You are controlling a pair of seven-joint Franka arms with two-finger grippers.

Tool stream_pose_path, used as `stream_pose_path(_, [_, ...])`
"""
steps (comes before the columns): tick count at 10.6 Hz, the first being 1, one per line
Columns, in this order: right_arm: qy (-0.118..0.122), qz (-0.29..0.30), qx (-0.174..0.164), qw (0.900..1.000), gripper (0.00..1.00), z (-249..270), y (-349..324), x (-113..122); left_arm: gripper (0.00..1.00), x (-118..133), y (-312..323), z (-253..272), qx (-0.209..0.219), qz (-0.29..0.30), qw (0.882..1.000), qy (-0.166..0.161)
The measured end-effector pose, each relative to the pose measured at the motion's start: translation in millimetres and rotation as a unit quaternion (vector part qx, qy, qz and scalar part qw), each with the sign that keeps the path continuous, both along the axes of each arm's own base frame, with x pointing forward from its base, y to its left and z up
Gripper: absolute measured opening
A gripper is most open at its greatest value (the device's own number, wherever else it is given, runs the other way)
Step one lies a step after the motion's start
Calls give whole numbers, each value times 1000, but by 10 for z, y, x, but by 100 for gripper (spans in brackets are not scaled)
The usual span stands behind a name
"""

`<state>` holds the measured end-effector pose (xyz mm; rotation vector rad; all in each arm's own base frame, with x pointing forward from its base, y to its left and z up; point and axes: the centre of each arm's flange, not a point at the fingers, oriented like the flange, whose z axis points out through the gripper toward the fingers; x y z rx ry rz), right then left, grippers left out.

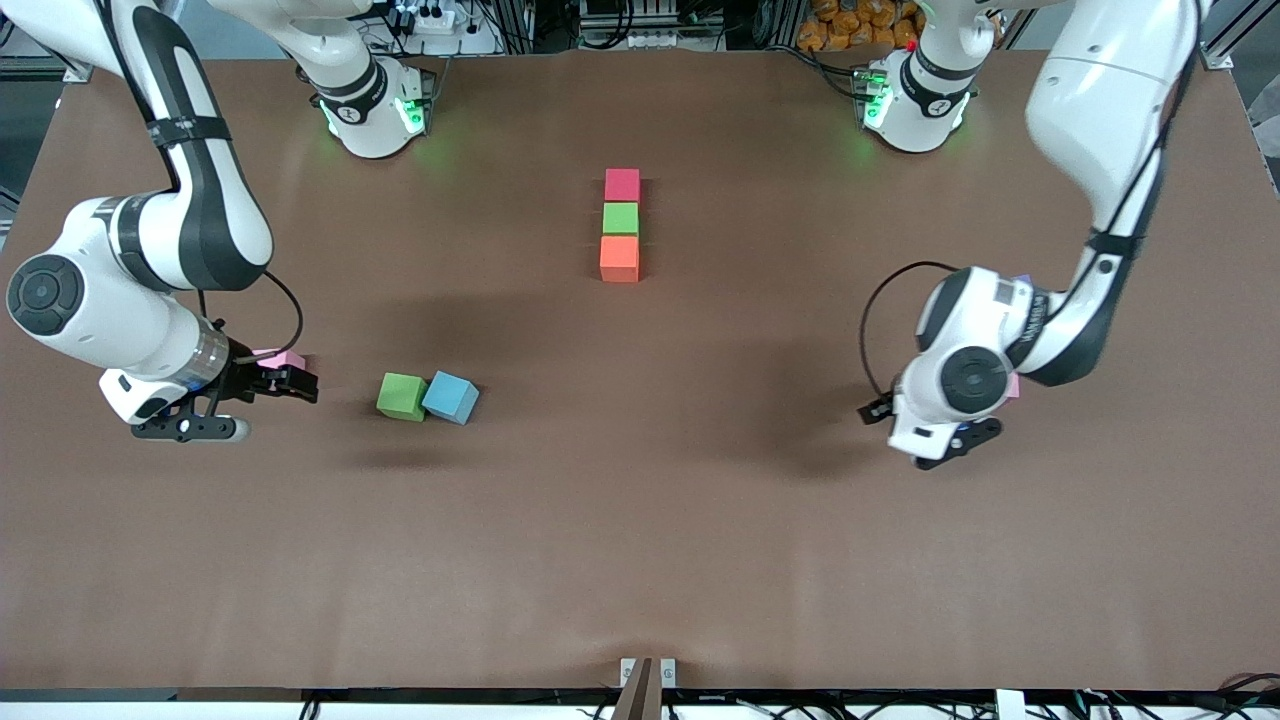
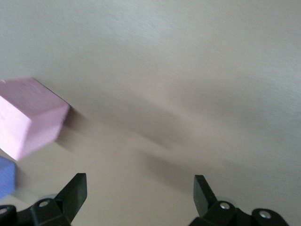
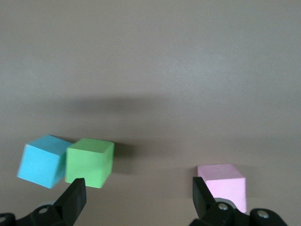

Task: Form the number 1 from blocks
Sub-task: 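Grasp the pink cube with the right gripper while the left gripper grasps pink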

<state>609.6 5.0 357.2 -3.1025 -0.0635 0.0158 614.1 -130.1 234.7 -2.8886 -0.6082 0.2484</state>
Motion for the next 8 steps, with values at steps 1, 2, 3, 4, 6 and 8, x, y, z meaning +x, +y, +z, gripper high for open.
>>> stream_pose_path(1, [-1,32,0,999,100,-15,-164,-33,100,-9,300,-21,-5,-20,1000,-7])
stream_pose_path(2, [-1,60,0,998,100,-23,-317,-59,100,-14,558,-52,-7,-40,999,-9])
stream_pose_path(3, [4,78,2,997,100,-71,-447,-97,100,-19,743,-77,-9,-63,998,-4])
stream_pose_path(4, [13,89,4,996,100,-167,-558,-153,100,-24,914,-80,-15,-90,996,2])
stream_pose_path(6, [39,99,11,994,100,-449,-747,-261,100,-55,1244,-52,-27,-133,991,13])
stream_pose_path(8, [65,90,19,994,100,-774,-913,-383,100,-110,1321,-98,-33,-153,987,23])
